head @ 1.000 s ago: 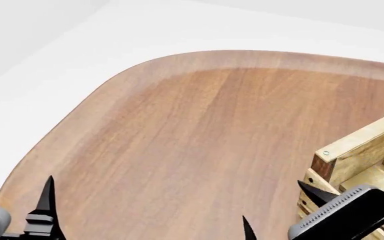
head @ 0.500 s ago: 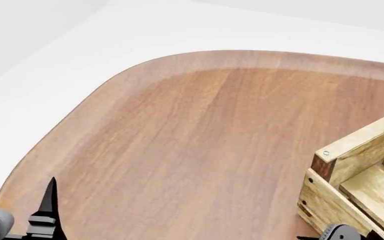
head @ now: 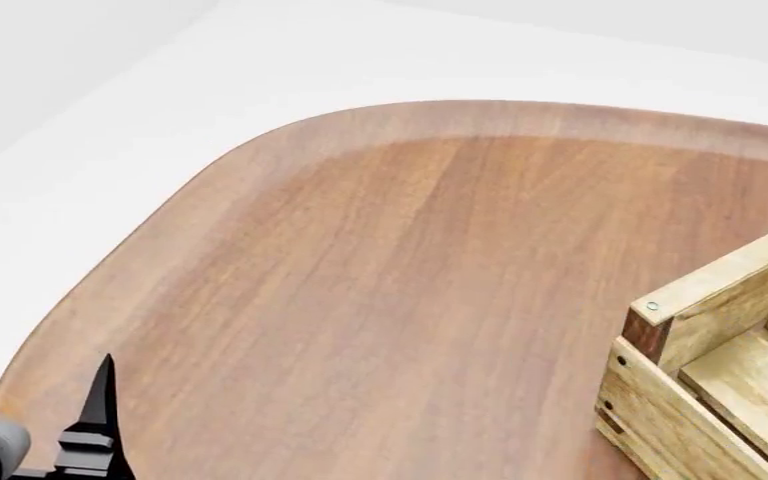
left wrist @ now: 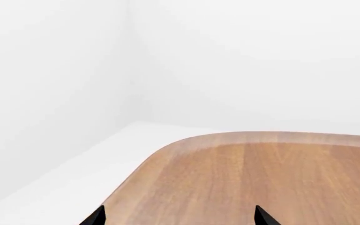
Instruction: Pick up the salad dressing and put it in the tray.
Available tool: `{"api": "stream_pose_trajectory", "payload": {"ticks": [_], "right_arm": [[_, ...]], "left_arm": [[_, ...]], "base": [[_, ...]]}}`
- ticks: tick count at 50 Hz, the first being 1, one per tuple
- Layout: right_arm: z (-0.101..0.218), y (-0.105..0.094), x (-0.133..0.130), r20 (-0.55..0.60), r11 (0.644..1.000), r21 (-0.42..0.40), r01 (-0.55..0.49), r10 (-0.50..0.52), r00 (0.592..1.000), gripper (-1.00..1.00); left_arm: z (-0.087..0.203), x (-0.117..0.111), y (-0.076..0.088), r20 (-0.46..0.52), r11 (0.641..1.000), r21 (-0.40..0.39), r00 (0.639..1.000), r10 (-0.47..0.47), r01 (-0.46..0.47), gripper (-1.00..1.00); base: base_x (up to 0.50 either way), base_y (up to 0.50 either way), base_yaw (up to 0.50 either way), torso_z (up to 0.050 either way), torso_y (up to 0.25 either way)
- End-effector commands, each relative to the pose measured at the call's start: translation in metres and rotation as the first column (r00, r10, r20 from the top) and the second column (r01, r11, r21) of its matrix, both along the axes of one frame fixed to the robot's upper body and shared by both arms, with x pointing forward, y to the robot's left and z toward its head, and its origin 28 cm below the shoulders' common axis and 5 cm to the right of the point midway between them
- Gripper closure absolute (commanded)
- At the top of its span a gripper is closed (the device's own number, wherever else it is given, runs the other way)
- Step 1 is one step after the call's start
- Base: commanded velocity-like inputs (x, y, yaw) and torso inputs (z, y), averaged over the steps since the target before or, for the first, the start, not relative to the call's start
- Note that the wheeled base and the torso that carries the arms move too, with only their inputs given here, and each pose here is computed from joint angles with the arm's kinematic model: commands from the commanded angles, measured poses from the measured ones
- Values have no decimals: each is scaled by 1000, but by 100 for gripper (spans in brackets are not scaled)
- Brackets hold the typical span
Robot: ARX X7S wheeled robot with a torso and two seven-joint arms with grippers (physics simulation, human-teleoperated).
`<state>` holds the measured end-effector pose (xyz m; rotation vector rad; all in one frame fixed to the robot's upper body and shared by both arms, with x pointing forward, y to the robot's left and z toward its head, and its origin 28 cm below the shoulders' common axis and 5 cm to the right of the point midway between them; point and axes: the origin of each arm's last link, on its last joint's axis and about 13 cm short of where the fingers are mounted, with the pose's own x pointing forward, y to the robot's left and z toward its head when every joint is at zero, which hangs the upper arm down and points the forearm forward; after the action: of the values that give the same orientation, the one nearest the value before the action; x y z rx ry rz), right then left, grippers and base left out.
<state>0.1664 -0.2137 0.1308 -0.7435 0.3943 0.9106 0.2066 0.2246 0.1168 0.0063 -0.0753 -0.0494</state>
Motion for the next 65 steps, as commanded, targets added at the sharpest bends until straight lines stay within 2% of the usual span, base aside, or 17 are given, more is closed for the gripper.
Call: {"api": "stream_pose_trajectory", "payload": {"ticks": [1, 16, 18, 20, 32, 47, 48, 65], "right_arm": [[-1, 7, -8, -56, 996, 72, -57, 61, 997, -100], [-16, 17, -10, -20, 987, 153, -56, 59, 998, -100], [-24, 19, -7, -5, 981, 195, -24, 25, 1000, -100], [-31, 20, -5, 8, 979, 203, -6, 4, 1000, -100], [-55, 25, 2, -54, 965, 257, 46, -33, 998, -100], [-82, 38, 18, -128, 947, 318, 40, 1, 992, -100], [-84, 38, 20, -122, 946, 321, 51, -12, 992, 100], [-62, 38, 22, 1, 928, 359, 99, -107, 994, 100]], "left_arm": [[1, 1, 0, 0, 1000, 2, 1000, 0, 0, -100], [0, 0, 0, 0, 1000, 1, 1000, 2, -2, -100], [-1, 0, 0, 0, 1000, 1, 1000, 0, 0, -100], [-2, 0, 0, -2, 1000, 2, 1000, 1, -1, -100], [-2, 1, 0, -3, 1000, 1, 1000, 3, -3, -100], [-2, 0, 1, -4, 1000, 1, 1000, 7, -7, -100], [-3, 0, 1, -4, 1000, 1, 1000, 7, -7, -100], [-3, 0, 1, -3, 1000, 3, 1000, 4, -4, -100]], "base": [[0, 0, 0, 0, 0], [0, 0, 0, 0, 0], [0, 0, 0, 0, 0], [0, 0, 0, 0, 0], [0, 0, 0, 0, 0], [0, 0, 0, 0, 0], [0, 0, 0, 0, 0], [0, 0, 0, 0, 0]]}}
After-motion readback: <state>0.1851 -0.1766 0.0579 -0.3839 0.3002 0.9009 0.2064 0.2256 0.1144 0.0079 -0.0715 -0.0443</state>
